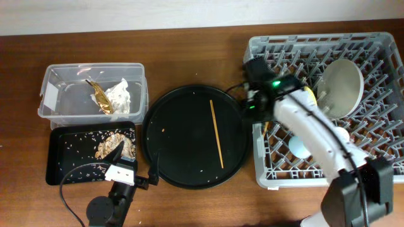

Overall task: Sort waste into correct bins and load items into the dishwasher rack
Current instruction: 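Grasp the wooden chopsticks on the round tray with the right gripper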

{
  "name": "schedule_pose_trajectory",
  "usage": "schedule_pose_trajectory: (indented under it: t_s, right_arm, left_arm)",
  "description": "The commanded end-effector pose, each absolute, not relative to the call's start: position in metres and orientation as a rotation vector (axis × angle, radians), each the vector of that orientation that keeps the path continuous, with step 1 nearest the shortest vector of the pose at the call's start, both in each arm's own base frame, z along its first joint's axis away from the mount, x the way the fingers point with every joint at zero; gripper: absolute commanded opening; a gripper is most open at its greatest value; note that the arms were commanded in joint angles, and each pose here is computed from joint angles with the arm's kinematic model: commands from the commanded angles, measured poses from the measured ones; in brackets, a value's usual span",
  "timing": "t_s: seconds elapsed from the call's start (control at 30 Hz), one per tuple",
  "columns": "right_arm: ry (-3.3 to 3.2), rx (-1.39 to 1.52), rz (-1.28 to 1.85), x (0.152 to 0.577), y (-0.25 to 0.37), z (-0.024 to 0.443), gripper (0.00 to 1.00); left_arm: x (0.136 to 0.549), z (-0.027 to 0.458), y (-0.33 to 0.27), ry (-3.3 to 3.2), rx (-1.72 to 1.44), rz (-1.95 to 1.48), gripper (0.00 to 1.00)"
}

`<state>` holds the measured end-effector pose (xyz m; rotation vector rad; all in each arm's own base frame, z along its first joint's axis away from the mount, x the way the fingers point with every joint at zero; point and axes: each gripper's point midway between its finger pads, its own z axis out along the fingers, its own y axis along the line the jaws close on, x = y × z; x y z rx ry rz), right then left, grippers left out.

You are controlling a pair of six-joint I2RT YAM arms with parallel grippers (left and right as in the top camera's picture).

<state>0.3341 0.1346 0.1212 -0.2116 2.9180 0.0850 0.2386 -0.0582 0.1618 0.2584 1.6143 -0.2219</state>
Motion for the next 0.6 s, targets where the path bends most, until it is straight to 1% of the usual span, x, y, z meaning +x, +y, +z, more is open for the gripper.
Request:
schedule_pose_trajectory:
  t_s: [0.0, 0.03, 0.1, 0.13, 0.27, 0.3, 0.33, 0.37, 0.4, 0.43, 0.47, 0.57]
  right_arm:
    - [2.901, -0.266, 0.194, 0.312, 0.196, 0.122, 0.47]
    - [2.894, -0.261, 0.146, 0.309, 0.204, 0.116, 0.48]
    - [2.880, -0.189, -0.049, 0.306, 0.205, 0.098, 0.48]
    - [2.889, -0.156, -0.133, 0.306, 0.204, 0.084, 0.48]
    - [2.965, -0.115, -0.309, 0.314, 0.189, 0.025, 0.47]
    - [3.007, -0.118, -0.287, 0.313, 0.191, 0.012, 0.34]
    - [3.056, -0.164, -0.231, 0.309, 0.197, 0.001, 0.19]
    - [3.100, -0.250, -0.141, 0.303, 0.209, -0.008, 0.16]
    - [3.141, -0.330, -0.046, 0.295, 0.222, -0.017, 0.15]
    - [3.153, -0.346, -0.043, 0.291, 0.225, -0.021, 0.08]
    - [3.160, -0.344, -0.052, 0.289, 0.224, -0.022, 0.04]
    - [3.109, -0.296, -0.001, 0.299, 0.222, 0.005, 0.04]
  left_arm:
    - [0.238, 0.160, -0.059, 1.616, 0.273, -0.218, 0.99]
    - [0.238, 0.160, -0.059, 1.616, 0.272, -0.218, 1.00]
    - [0.238, 0.160, -0.059, 1.616, 0.273, -0.218, 0.99]
    - [0.238, 0.160, -0.059, 1.616, 0.273, -0.218, 0.99]
    - [0.238, 0.160, -0.059, 1.616, 0.272, -0.218, 0.99]
    - [0.238, 0.160, -0.059, 1.616, 0.272, -0.218, 0.99]
    - [0.238, 0.160, -0.059, 1.616, 0.272, -0.218, 0.99]
    - [0.238, 0.160, -0.059, 1.616, 0.272, -0.218, 0.99]
    - [0.238, 0.160, -0.059, 1.616, 0.272, -0.218, 0.99]
    - [0.238, 0.160, -0.059, 1.616, 0.272, -0.218, 0.99]
    - [0.238, 0.160, -0.059, 1.616, 0.272, -0.218, 0.99]
    - [0.238, 0.160, -0.059, 1.616, 0.272, -0.218, 0.99]
